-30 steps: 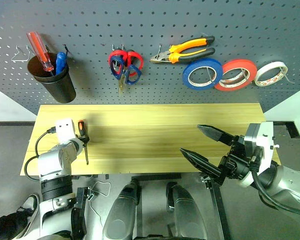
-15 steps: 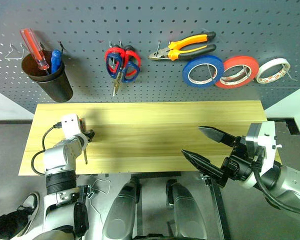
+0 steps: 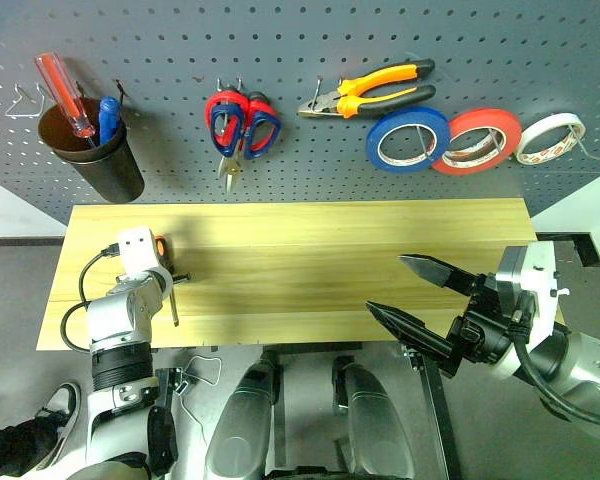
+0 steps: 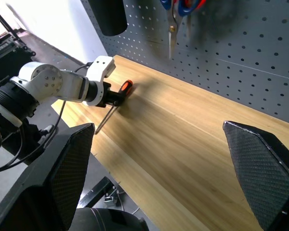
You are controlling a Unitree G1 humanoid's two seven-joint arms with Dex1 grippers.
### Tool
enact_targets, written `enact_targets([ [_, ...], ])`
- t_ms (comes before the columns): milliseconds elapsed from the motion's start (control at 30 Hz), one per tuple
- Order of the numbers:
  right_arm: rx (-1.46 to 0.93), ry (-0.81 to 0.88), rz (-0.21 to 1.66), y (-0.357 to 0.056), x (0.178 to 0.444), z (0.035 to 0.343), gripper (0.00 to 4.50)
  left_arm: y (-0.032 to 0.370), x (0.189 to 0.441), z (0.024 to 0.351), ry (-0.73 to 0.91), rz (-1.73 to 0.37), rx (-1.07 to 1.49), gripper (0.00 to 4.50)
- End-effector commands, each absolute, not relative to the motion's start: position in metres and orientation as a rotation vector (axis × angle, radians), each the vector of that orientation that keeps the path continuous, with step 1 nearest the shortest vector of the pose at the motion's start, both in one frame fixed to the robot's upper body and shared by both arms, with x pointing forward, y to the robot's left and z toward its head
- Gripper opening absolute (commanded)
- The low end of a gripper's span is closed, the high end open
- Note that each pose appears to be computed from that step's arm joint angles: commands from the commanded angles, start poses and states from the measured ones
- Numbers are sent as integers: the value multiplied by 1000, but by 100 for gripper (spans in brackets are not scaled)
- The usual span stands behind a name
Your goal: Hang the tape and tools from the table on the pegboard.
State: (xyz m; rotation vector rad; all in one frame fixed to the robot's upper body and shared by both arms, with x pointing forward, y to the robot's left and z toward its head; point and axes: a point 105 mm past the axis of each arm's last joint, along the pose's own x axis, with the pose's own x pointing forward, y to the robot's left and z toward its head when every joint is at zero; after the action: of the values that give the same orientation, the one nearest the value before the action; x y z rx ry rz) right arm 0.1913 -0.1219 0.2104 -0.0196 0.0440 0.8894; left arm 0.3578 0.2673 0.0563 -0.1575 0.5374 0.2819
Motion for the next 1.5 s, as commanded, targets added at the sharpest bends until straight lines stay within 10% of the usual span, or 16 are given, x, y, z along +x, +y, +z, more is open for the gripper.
enact_targets([
  [33,-41,16,910,-117,187,215,450,262,354,52,549,262,-155,50],
  [900,-128,-153,857,-122,218,222,450,150,315,90,573,-243,-33,50],
  [1500,-214,-296,904,-126,240,242,450,165,334,158,35,-139,212,50],
])
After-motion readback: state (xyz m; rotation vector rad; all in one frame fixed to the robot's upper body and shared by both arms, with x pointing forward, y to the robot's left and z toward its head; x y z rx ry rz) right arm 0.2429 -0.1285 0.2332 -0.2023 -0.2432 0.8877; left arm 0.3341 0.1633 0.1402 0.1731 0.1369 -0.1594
